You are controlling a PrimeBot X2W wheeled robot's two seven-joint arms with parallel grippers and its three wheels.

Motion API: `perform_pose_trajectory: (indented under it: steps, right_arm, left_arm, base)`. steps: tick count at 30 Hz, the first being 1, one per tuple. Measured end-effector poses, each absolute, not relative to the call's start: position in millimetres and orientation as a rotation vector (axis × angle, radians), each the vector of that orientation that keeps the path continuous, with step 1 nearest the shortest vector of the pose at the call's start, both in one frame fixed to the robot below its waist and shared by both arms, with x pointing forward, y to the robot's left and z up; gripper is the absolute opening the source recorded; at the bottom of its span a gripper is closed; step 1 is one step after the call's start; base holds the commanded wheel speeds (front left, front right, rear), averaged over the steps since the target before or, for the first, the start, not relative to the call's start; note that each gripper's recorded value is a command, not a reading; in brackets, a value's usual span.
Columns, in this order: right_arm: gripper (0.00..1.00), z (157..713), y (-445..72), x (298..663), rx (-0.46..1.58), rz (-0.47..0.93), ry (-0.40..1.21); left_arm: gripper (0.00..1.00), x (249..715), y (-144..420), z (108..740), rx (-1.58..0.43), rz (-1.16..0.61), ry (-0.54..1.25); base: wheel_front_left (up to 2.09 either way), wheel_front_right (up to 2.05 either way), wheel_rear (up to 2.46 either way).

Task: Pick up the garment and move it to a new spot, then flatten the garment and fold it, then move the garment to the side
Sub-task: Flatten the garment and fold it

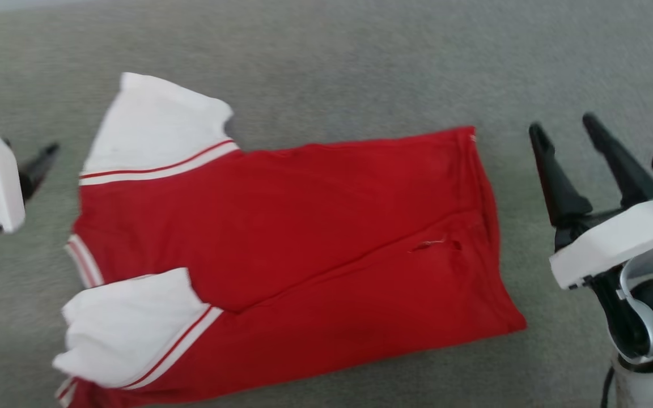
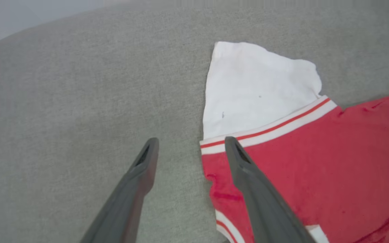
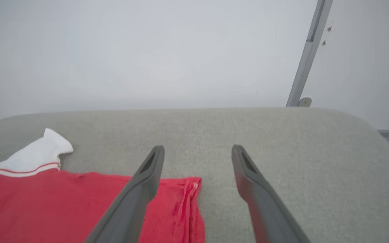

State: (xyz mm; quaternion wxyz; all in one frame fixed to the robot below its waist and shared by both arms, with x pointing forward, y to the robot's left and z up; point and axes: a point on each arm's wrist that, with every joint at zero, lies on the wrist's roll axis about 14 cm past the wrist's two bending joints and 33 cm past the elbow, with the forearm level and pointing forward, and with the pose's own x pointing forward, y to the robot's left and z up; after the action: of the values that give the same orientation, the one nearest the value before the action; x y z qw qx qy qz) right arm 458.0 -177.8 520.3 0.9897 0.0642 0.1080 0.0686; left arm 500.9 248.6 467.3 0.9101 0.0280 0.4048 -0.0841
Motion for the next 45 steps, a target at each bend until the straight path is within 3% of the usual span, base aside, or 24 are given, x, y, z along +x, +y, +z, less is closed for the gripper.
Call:
perform_pose_trajectory:
  steps: [6, 14, 29, 30, 31, 39, 45]
  right_arm:
    - [1.00, 525.8, -194.9, 462.9, 0.117, 0.065, 0.101]
    - [1.00, 505.3, -205.9, 459.2, 0.113, 0.026, 0.131]
    - [1.00, 462.7, -196.8, 453.6, 0.133, 0.048, 0.297]
    - [1.00, 460.9, -194.9, 454.9, 0.131, 0.054, 0.309]
    - [1.00, 458.2, -191.8, 456.9, 0.130, 0.065, 0.326]
    - [1.00, 440.1, -161.8, 493.4, 0.094, 0.179, 0.485]
    - [1.00, 407.2, -156.3, 508.4, -0.010, 0.237, 0.712]
  left_arm:
    - [1.00, 549.5, 226.2, 451.7, 0.085, -0.243, 0.837]
    - [1.00, 592.3, 207.0, 420.7, 0.108, -0.280, 0.888]
    - [1.00, 600.1, 196.6, 366.3, 0.060, -0.225, 1.117]
    - [0.42, 598.3, 195.0, 365.8, 0.053, -0.224, 1.138]
    - [0.00, 596.5, 194.4, 365.5, 0.050, -0.224, 1.153]
    - [0.00, 601.8, 181.9, 369.6, 0.044, -0.269, 1.110]
    - [0.00, 602.3, 180.5, 374.6, 0.047, -0.275, 1.085]
  base:
    - [0.00, 0.00, 0.00]
    - [0.00, 0.00, 0.00]
    - [0.00, 0.00, 0.00]
    - [0.00, 0.00, 0.00]
    - [0.00, 0.00, 0.00]
    - [0.00, 0.00, 0.00]
    - [0.00, 0.00, 0.00]
